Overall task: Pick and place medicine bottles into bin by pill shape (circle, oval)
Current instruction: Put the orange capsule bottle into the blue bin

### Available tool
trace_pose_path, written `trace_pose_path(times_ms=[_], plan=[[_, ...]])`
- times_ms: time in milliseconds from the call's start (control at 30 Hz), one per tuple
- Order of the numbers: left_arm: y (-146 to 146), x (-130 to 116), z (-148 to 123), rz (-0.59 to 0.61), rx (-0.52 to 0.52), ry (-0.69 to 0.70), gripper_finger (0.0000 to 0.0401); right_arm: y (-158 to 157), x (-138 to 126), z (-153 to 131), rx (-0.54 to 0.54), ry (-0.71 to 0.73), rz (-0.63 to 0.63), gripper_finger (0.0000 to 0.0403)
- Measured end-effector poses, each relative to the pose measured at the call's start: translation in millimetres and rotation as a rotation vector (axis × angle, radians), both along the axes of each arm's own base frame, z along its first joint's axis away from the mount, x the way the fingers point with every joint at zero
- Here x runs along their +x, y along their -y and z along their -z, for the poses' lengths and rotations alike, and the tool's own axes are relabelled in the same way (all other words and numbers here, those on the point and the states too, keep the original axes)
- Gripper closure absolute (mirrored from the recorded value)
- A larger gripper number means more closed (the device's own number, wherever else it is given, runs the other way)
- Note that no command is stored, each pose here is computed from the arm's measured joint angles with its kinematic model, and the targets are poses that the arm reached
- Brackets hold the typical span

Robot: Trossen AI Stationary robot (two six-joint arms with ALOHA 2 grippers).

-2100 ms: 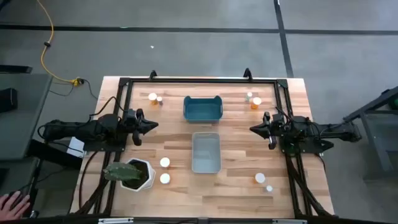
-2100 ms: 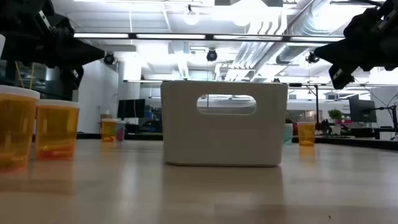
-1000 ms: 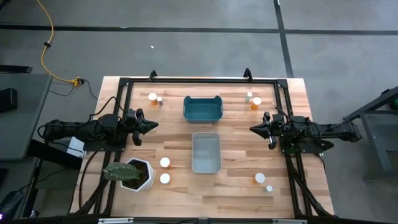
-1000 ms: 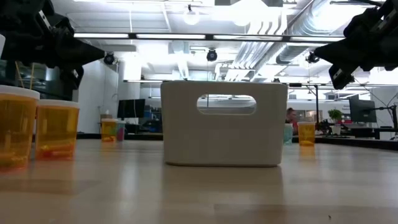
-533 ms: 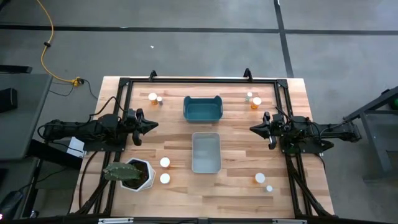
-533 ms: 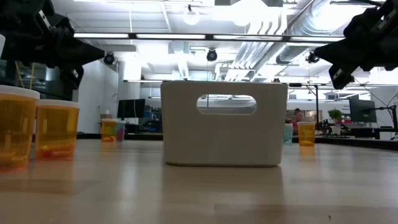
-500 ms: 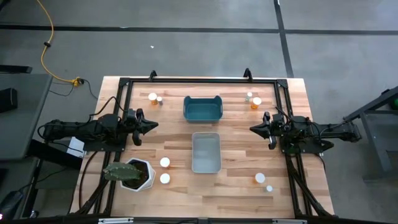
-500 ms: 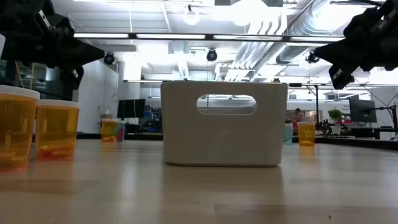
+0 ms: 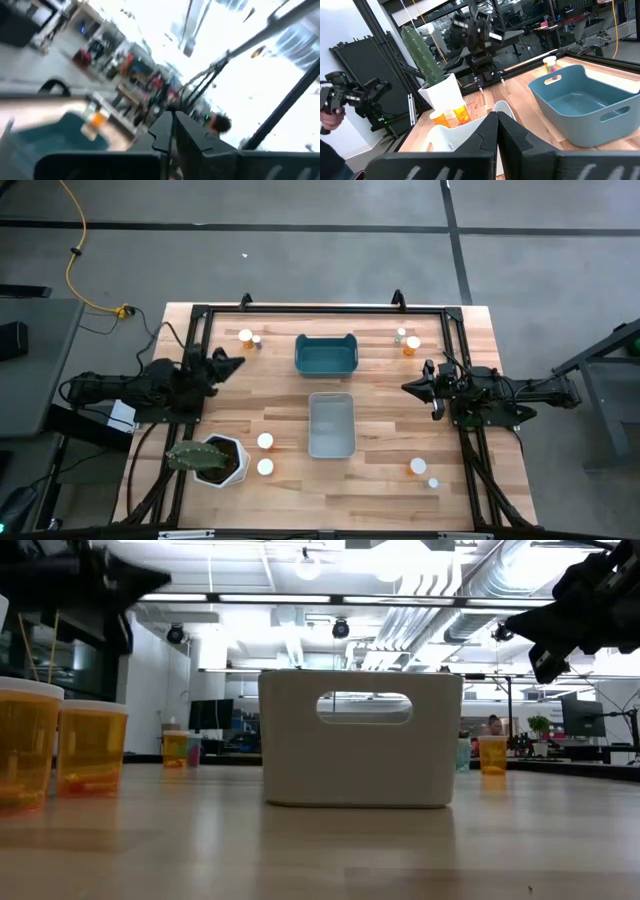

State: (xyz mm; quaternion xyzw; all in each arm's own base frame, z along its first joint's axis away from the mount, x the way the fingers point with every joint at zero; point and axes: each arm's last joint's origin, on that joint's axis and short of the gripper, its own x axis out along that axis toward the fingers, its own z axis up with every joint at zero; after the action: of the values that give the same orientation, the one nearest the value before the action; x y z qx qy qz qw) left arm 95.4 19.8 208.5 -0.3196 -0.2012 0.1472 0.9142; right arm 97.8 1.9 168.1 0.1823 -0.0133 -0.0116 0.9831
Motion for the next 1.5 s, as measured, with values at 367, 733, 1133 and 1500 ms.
trace_pose_path(times_ms=[367, 733, 1133, 1500], plan=[[-12, 51, -78, -0.068, 0.060, -0.497, 0.0202, 0, 0, 0, 0.000, 0.000, 0.000, 0.0403], [-39, 84, -120, -0.125, 0.044, -1.207, 0.0080, 0, 0, 0, 0.000, 0.000, 0.000, 0.0403], [-138, 58, -70, -0.049, -0.311, -1.603, 0.0079, 0, 0, 0, 0.000, 0.000, 0.000, 0.0403], [-182, 54, -26, 0.165, -0.193, -1.900, 0.0080, 0, 0, 0, 0.000, 0.000, 0.000, 0.0403]])
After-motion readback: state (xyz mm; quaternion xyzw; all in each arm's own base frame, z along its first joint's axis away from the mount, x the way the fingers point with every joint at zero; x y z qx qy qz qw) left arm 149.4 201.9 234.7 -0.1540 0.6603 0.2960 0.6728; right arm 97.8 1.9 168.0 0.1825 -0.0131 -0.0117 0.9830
